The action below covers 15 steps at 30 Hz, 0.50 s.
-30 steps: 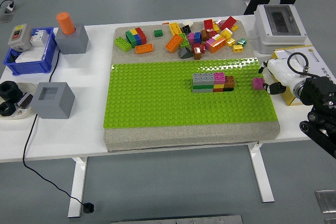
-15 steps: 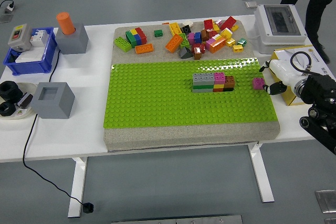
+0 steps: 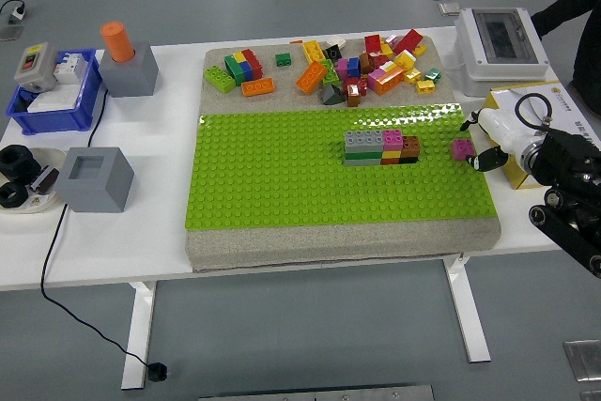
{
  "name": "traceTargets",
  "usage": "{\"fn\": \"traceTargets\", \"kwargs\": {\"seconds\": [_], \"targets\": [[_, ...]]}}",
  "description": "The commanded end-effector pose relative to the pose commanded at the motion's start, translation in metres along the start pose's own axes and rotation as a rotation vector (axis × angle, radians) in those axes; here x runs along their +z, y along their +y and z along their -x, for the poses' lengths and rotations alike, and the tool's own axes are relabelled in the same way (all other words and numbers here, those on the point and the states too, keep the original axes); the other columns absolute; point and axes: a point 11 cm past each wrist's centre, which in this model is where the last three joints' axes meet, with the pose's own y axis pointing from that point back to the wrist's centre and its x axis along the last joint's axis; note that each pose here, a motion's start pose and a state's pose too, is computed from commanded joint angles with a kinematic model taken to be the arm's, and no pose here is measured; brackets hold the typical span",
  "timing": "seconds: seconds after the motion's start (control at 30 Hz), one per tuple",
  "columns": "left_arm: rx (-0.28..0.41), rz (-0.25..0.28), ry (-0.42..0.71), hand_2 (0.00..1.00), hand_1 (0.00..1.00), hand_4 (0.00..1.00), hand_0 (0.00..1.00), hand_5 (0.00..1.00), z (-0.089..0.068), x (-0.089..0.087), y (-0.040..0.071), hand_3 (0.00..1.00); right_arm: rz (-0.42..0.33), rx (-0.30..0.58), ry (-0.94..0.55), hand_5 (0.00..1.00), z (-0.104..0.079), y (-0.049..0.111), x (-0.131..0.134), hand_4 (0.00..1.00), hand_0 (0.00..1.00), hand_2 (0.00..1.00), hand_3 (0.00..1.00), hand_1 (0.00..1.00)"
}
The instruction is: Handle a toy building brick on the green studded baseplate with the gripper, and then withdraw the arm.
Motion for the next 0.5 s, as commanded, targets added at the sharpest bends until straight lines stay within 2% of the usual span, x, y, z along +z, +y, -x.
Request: {"fn": "traceTargets", "kwargs": {"seconds": [0.5], "targets": [[-0.002, -0.001, 0.001, 0.755, 0.803, 0.998, 0.787, 0.873, 0.0003, -0.0004, 0.0000, 0.443, 0.005, -0.011, -0.017, 0.143, 0.0018, -0.0023, 0.0004, 0.751, 0.815, 0.860, 0.715, 0.814]]}}
